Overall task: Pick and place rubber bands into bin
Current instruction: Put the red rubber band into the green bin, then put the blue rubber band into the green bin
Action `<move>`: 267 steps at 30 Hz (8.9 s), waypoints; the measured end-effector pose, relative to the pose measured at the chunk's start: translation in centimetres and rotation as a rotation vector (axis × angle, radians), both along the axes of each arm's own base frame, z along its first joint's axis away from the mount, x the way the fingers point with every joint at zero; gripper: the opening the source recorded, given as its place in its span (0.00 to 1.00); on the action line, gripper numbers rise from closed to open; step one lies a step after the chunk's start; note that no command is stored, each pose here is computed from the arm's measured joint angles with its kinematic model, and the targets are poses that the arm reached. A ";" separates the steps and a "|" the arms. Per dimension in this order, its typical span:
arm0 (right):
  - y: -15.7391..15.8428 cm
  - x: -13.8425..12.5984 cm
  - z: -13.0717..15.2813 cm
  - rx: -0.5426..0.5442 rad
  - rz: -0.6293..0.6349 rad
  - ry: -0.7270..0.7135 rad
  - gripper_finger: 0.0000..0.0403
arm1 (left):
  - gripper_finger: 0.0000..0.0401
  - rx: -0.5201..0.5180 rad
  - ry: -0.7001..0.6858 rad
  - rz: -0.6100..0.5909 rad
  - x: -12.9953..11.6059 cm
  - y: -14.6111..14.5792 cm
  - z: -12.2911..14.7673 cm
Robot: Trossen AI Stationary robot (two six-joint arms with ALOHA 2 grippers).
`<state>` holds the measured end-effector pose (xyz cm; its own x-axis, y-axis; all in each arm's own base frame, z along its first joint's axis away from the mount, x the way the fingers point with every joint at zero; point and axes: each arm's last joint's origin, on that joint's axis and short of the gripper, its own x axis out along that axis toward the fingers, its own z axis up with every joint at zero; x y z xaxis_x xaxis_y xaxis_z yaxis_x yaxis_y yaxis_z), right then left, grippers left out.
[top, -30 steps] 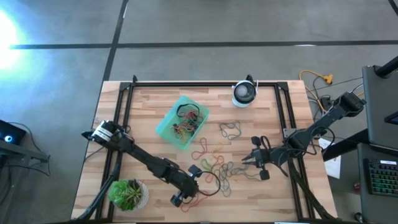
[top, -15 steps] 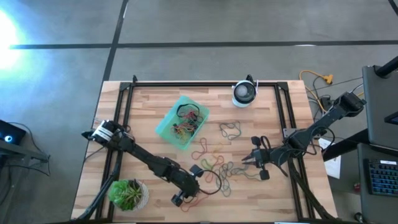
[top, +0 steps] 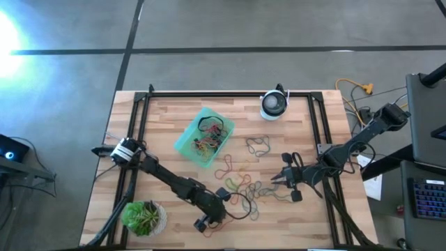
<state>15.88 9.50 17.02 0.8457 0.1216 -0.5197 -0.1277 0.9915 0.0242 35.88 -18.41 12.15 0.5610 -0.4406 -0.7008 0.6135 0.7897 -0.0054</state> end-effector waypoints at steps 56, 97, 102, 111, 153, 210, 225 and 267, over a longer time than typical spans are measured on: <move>0.0 -0.1 -0.1 0.001 -0.002 0.004 0.13 | 0.35 0.048 0.090 0.357 0.7 5.8 0.2; -0.2 -0.3 -0.6 0.003 -0.009 0.019 0.13 | 0.00 0.273 0.089 0.360 -1.0 5.6 1.8; -0.3 -0.4 -0.9 0.011 -0.019 0.029 0.13 | 0.00 0.308 0.111 0.380 -1.8 5.3 2.3; -0.3 -0.5 -1.2 0.012 -0.021 0.032 0.13 | 0.00 0.249 0.168 0.418 -2.4 5.1 2.8; -0.4 -0.6 -1.3 0.026 -0.030 0.037 0.13 | 0.30 0.018 0.149 0.320 1.6 8.4 -0.2; -0.5 -0.7 -1.7 0.031 -0.039 0.049 0.13 | 0.00 0.822 -0.276 0.708 -2.5 4.9 7.0; -0.5 -0.7 -1.7 0.031 -0.039 0.050 0.13 | 0.00 0.949 -0.466 1.062 -5.1 7.8 13.9; -1.5 -0.3 -1.4 -0.138 -0.176 -0.043 0.13 | 0.33 0.526 -0.258 1.078 -8.1 16.3 10.9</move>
<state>15.60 8.04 15.62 0.8691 -0.0997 -0.4845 0.0496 0.9921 -0.1153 27.82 -2.08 23.05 0.6115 0.6381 -0.4679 -0.4193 0.7628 0.4922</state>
